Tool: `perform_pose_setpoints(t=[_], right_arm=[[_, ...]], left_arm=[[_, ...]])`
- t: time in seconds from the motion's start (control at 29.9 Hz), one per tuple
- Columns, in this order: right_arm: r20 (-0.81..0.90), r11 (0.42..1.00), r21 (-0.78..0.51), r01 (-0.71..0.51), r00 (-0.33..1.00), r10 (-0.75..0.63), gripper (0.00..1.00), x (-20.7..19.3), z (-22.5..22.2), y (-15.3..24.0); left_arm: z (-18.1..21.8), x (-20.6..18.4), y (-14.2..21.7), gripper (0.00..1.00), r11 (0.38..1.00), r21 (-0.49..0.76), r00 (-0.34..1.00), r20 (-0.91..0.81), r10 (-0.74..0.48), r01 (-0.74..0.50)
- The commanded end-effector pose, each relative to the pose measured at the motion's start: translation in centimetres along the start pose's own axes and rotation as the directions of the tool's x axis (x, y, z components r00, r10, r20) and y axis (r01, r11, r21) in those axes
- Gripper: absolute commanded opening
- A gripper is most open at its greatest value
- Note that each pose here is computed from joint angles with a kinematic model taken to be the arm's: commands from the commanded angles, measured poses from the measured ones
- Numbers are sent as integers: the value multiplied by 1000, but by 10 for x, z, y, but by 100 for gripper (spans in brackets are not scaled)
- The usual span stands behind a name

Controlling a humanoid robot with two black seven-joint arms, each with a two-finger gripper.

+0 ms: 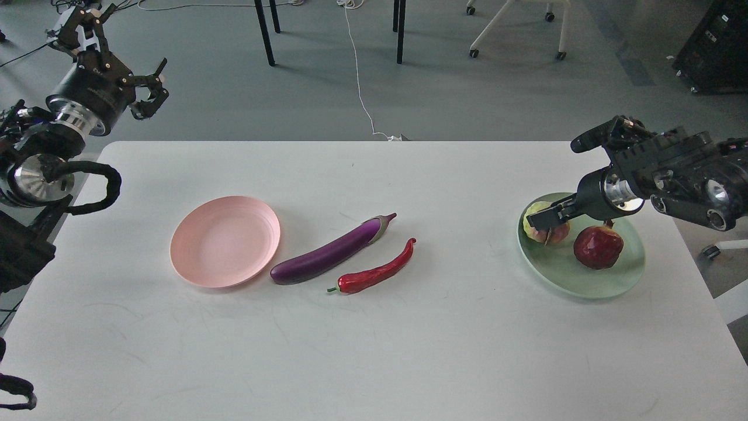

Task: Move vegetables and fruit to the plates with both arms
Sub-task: 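Raise the right gripper away and bring the left gripper over the eggplant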

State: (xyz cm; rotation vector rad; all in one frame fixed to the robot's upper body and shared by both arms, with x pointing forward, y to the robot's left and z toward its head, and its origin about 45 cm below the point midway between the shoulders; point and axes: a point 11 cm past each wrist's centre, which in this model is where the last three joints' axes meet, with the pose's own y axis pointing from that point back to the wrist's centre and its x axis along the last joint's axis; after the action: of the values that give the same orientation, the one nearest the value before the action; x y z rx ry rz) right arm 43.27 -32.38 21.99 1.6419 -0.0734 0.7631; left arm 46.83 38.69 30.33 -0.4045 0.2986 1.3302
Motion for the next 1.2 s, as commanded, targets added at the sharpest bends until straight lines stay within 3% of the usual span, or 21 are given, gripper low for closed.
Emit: perform_pose_setpoints(t=[0.0,0.1,0.23,0.47,0.63,0.77,0.9,1.0,1.17], right_arm=[[87,983,50,-174,982,169,99,44,-4,22],[201,936,104,-337,928,312,99,76,-9,41],[371,865,167,-474,843,390,99,92,-19,45],[735,694,196,-693,572,364,99,97,-27,41],[906,571,141,-809,338,255,99,89,-18,42],[993,490,27,-872,78,84,99,71,-2,38],[982,449,-32,-893,-111,-151,99,47,6,30],[938,425,-37,-904,-179,-298,99,27,8,24],[886,401,-89,-912,-257,-387,99,-2,19,21]], left_arm=[[11,-19,0,98,998,6,997,36,-67,67],[6,-46,4,98,983,82,974,143,-174,164],[-4,-77,9,98,947,179,881,353,-315,267],[-54,-123,21,98,840,407,509,669,-542,359],[-101,-138,31,98,755,559,170,753,-635,342],[-127,-147,35,97,713,629,-102,767,-633,309],[-146,-152,35,93,703,656,-300,754,-585,277],[-179,-161,45,90,648,716,-437,685,-583,260],[-217,-158,66,84,585,780,-592,586,-554,224]])
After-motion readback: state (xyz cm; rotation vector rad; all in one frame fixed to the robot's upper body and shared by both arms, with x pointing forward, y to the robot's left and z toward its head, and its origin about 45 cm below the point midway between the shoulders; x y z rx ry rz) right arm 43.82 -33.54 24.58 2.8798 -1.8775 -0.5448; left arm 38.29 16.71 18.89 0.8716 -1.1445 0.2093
